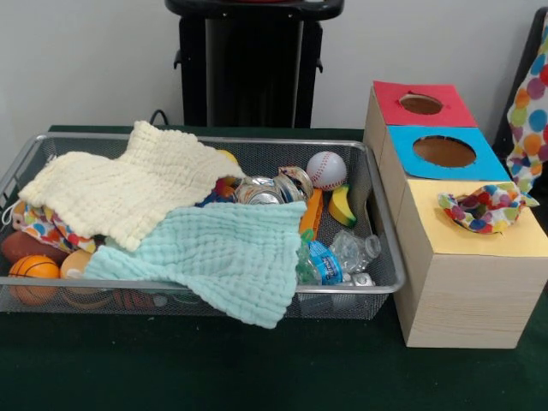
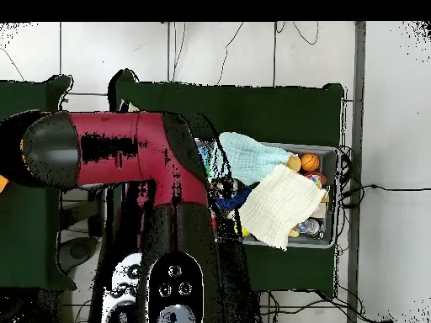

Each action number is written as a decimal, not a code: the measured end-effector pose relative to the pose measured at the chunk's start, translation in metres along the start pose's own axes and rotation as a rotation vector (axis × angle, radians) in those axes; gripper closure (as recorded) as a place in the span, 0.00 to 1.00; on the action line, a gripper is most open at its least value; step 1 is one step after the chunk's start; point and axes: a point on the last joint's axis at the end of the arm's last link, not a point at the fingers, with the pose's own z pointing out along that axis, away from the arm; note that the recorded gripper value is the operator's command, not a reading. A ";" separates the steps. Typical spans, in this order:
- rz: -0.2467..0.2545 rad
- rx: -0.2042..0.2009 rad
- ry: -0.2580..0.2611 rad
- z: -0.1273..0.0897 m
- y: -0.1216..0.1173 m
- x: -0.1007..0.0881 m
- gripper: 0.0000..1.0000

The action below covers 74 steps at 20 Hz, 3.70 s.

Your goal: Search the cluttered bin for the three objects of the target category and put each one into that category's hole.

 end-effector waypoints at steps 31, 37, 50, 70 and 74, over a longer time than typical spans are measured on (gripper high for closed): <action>0.031 0.021 0.033 0.096 -0.026 0.024 1.00; 0.062 0.023 0.030 0.119 -0.049 0.014 1.00; 0.075 0.038 0.071 0.156 -0.063 0.015 1.00; 0.045 0.041 0.054 0.164 -0.047 0.008 1.00; 0.083 0.049 0.052 0.161 -0.078 -0.002 1.00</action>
